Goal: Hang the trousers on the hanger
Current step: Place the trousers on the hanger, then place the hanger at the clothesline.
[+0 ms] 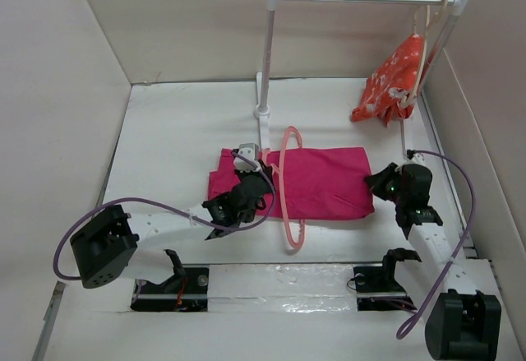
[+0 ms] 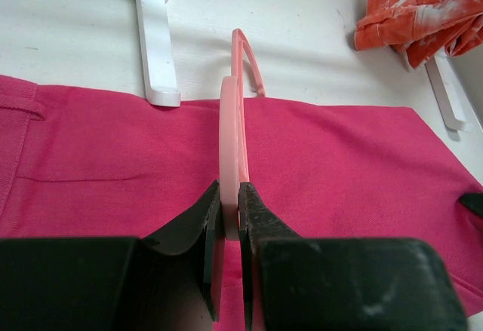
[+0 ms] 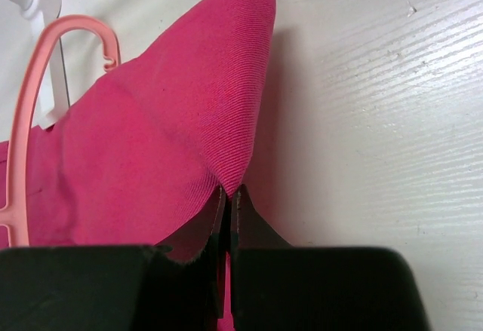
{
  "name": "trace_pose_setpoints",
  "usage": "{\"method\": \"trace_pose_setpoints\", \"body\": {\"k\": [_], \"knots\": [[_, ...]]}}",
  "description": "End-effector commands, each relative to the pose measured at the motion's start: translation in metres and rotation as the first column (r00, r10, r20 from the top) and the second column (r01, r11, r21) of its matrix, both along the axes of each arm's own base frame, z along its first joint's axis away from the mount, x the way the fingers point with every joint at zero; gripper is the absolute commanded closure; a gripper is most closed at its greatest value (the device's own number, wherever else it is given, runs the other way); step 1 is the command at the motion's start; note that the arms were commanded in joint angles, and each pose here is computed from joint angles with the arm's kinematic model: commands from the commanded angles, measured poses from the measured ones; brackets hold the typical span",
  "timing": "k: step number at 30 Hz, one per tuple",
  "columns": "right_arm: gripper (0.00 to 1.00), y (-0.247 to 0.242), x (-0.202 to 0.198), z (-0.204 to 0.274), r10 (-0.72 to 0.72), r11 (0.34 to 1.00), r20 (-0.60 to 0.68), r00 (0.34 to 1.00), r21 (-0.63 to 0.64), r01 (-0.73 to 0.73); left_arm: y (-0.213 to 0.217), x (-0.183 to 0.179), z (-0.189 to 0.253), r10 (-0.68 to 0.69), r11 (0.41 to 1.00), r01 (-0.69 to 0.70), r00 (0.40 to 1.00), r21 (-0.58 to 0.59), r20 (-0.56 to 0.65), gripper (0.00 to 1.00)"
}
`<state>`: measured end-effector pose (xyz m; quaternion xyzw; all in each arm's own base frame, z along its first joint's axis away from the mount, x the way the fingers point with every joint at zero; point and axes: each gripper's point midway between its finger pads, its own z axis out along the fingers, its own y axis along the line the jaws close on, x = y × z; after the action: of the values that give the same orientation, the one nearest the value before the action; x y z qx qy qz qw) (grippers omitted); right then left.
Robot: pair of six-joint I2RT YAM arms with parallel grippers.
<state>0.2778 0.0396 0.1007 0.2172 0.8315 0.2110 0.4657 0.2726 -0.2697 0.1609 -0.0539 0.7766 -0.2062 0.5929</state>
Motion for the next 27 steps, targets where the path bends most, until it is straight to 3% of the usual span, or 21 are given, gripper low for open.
{"method": "trace_pose_setpoints", "body": {"k": [1,12,14,15,16,20,24,27], "knots": [[1.00,-0.005,0.014,0.019,-0.010,1.000,0.102,0.995,-0.015,0.012,0.008,0.013,0.025,0.046,0.997,-0.049,0.997,0.053,0.060,1.00],[1.00,-0.002,0.015,0.034,0.016,1.000,0.133,0.991,-0.020,-0.013,-0.025,0.001,0.103,-0.029,0.998,0.036,0.988,-0.045,0.149,1.00],[0.92,-0.001,0.012,0.049,0.027,0.999,0.152,0.988,-0.034,-0.022,-0.031,0.000,0.122,-0.037,0.996,0.051,0.985,-0.078,0.169,1.00],[0.83,0.001,0.010,0.055,0.043,0.999,0.164,0.986,-0.034,-0.038,-0.034,-0.003,0.126,-0.041,0.995,0.056,0.984,-0.082,0.174,1.00],[0.58,0.003,0.007,0.058,0.060,0.998,0.165,0.985,-0.042,-0.054,-0.034,-0.002,0.132,-0.040,0.995,0.056,0.982,-0.084,0.183,1.00],[0.24,0.028,-0.005,0.091,0.178,0.983,0.219,0.959,-0.086,-0.163,-0.049,-0.010,0.158,-0.072,0.991,0.095,0.973,-0.098,0.217,1.00],[0.20,0.066,-0.021,0.100,0.294,0.956,0.240,0.925,-0.068,-0.286,-0.065,-0.014,0.177,-0.090,0.988,0.116,0.966,-0.098,0.241,1.00],[0.20,0.114,-0.038,0.117,0.387,0.910,0.314,0.867,0.021,-0.414,-0.075,-0.011,0.185,-0.096,0.988,0.122,0.964,-0.093,0.247,1.00]]}}
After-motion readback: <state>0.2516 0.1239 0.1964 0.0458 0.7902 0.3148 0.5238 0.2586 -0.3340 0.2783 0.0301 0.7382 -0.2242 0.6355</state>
